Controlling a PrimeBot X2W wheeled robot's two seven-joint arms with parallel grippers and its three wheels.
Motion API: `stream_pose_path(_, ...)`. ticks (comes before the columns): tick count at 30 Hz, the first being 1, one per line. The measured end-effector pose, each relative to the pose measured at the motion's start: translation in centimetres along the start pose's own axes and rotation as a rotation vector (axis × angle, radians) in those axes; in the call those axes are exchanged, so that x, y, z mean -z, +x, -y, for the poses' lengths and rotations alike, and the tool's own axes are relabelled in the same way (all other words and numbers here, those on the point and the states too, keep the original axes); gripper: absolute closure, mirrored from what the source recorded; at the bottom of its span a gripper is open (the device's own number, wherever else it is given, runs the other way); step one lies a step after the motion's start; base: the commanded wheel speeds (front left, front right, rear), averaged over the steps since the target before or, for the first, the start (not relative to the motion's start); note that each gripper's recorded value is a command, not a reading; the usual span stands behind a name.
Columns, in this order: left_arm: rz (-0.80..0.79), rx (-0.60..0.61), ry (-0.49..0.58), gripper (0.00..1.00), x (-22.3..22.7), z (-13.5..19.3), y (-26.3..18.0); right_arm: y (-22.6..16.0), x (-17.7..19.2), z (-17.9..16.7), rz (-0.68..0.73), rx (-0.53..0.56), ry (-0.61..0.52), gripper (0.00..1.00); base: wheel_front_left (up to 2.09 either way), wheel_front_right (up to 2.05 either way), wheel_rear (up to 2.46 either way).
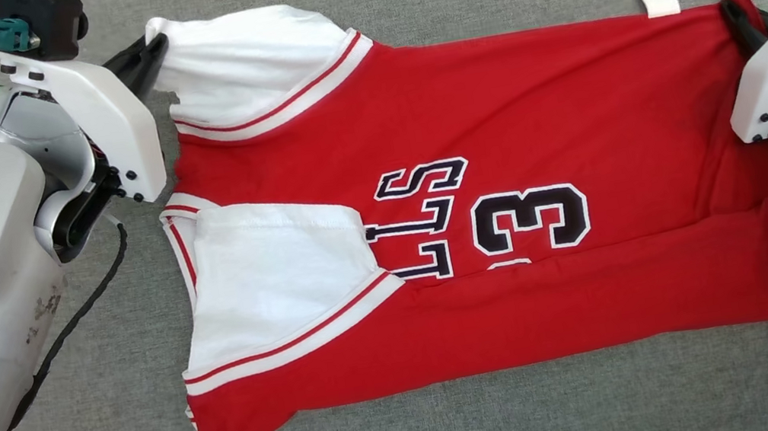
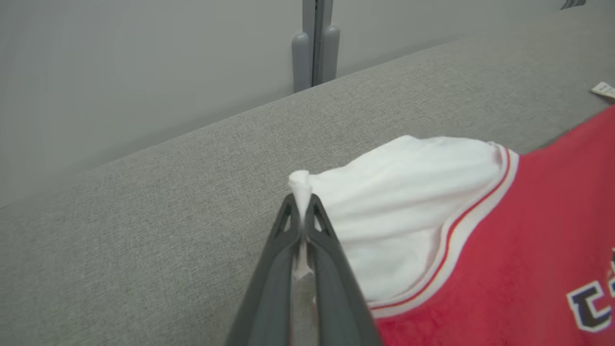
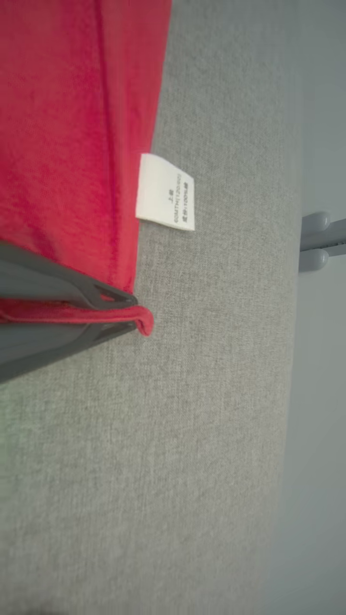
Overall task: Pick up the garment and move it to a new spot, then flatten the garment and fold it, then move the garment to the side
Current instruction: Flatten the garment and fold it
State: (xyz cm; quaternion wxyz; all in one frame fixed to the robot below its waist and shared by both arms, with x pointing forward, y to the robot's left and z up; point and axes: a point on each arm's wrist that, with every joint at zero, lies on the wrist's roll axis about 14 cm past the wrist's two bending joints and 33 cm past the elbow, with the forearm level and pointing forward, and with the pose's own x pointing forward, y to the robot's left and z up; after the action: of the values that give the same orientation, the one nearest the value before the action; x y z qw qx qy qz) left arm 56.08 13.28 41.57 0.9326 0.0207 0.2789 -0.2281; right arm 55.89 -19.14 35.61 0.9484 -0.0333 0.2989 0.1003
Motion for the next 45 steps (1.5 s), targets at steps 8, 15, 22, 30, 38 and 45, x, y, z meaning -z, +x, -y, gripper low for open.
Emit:
stream_pose_path(8,0.032,-0.035,-0.009,1.0,-0.3,-1.2,0.3,0.2,-0.9,0.5,0.048,0.004,0.035,1.0,0.0,0.0,0.0)
stream_pose_path(15,0.163,-0.082,-0.009,1.0,-2.8,-2.3,0.9,0.8,-3.5,-0.6,0.181,-0.031,0.077,1.0,0.0,0.0,0.0)
stream_pose_path(22,0.228,-0.12,-0.012,1.0,-3.3,-2.9,0.7,0.6,-4.7,-1.6,0.278,-0.068,0.077,1.0,0.0,0.0,0.0)
stream_pose_path(30,0.232,-0.116,-0.014,1.0,-3.0,-2.3,-0.9,-1.2,-5.2,-0.8,0.336,-0.064,0.084,1.0,0.0,0.0,0.0)
stream_pose_path(38,0.258,-0.064,-0.056,1.0,-3.1,-0.6,-4.4,-4.1,-4.6,-1.8,0.347,-0.11,0.084,1.0,0.0,0.0,0.0)
stream_pose_path(45,0.237,-0.021,-0.091,1.0,-1.6,0.4,-8.3,-6.9,-7.4,-3.0,0.453,-0.169,0.053,1.0,0.0,0.0,0.0)
